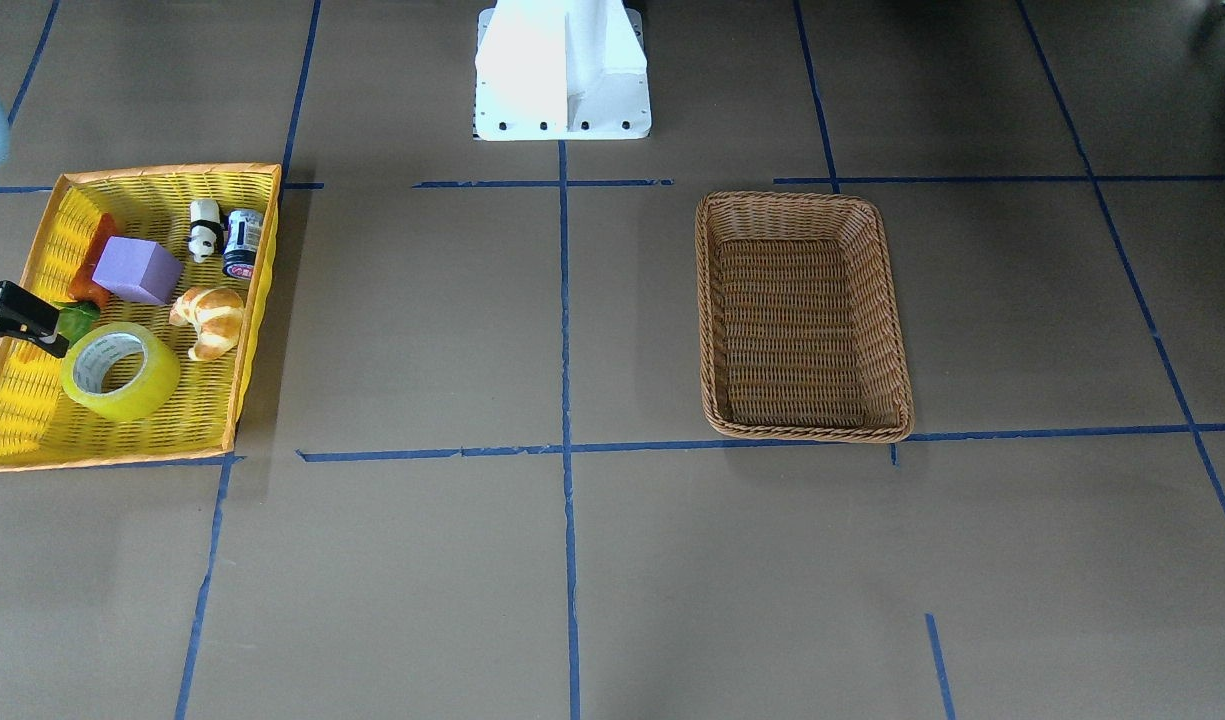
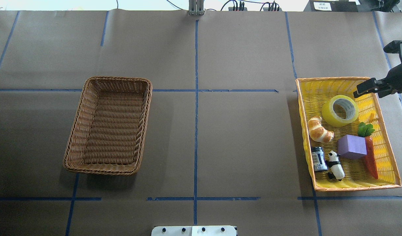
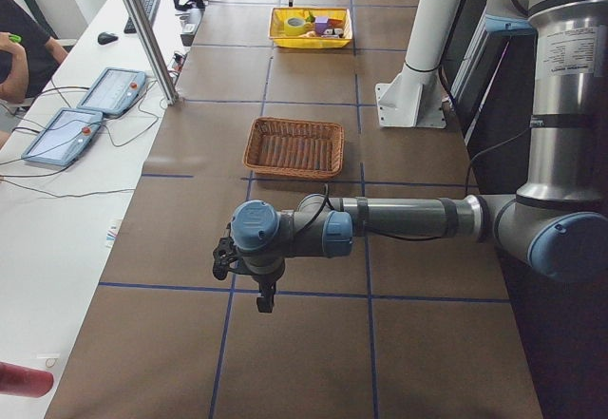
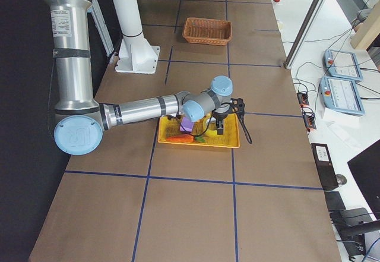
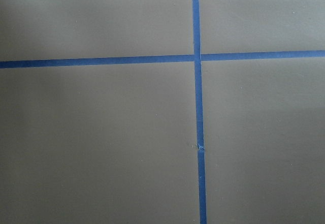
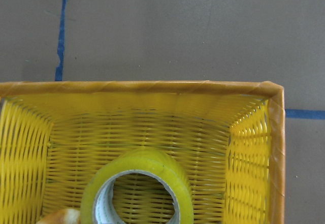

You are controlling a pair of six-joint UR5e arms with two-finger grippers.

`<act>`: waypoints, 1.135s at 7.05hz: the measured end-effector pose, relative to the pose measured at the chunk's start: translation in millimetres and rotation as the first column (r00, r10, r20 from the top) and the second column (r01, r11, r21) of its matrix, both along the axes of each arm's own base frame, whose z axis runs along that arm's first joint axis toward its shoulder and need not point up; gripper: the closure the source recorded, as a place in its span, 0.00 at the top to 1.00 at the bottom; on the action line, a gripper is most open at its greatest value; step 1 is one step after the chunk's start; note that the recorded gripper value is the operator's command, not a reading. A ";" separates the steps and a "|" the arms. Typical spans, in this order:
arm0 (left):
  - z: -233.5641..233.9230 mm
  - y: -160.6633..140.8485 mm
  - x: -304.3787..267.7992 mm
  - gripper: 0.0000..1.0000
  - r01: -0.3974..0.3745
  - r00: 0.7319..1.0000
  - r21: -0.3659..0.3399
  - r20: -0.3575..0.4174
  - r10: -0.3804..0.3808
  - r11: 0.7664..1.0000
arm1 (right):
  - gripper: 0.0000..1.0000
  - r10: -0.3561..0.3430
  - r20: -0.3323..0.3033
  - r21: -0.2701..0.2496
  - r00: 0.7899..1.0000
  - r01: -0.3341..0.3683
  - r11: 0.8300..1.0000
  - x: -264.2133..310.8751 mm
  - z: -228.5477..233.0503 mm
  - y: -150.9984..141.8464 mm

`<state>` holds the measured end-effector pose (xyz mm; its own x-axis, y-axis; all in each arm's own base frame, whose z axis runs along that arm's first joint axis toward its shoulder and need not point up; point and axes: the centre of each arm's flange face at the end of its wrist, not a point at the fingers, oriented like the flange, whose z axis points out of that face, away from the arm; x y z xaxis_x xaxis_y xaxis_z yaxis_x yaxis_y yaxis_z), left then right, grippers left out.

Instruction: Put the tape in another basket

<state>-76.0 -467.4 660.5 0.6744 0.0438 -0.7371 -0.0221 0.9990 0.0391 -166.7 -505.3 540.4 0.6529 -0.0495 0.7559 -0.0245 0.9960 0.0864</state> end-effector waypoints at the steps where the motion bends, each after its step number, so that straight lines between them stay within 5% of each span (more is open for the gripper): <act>1: -0.5 -0.2 0.0 1.00 0.000 1.000 0.001 -0.001 0.000 1.000 | 1.00 -0.014 -0.012 -0.006 1.000 0.014 1.000 -12.8 7.7 1.7; 6: -5.1 -1.2 1.0 1.00 0.001 1.000 0.008 -0.016 -0.001 1.000 | 0.98 -0.068 -0.058 -0.036 0.996 0.066 0.997 -54.3 34.2 0.9; 7: -5.5 -1.3 1.1 1.00 0.001 1.000 0.008 -0.017 -0.001 1.000 | 0.78 -0.071 -0.062 -0.039 0.996 0.068 0.997 -57.7 36.0 -1.3; 8: -5.6 -1.3 1.1 1.00 0.001 1.000 0.008 -0.017 -0.001 1.000 | 0.45 -0.072 -0.064 -0.043 0.995 0.069 0.997 -58.9 37.9 -2.2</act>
<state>-74.8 -468.7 654.9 0.6616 0.0490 -0.7483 -0.0199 0.9987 0.0478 -225.6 -507.5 578.3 0.6967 -0.0672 0.7142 0.0499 0.9977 0.0452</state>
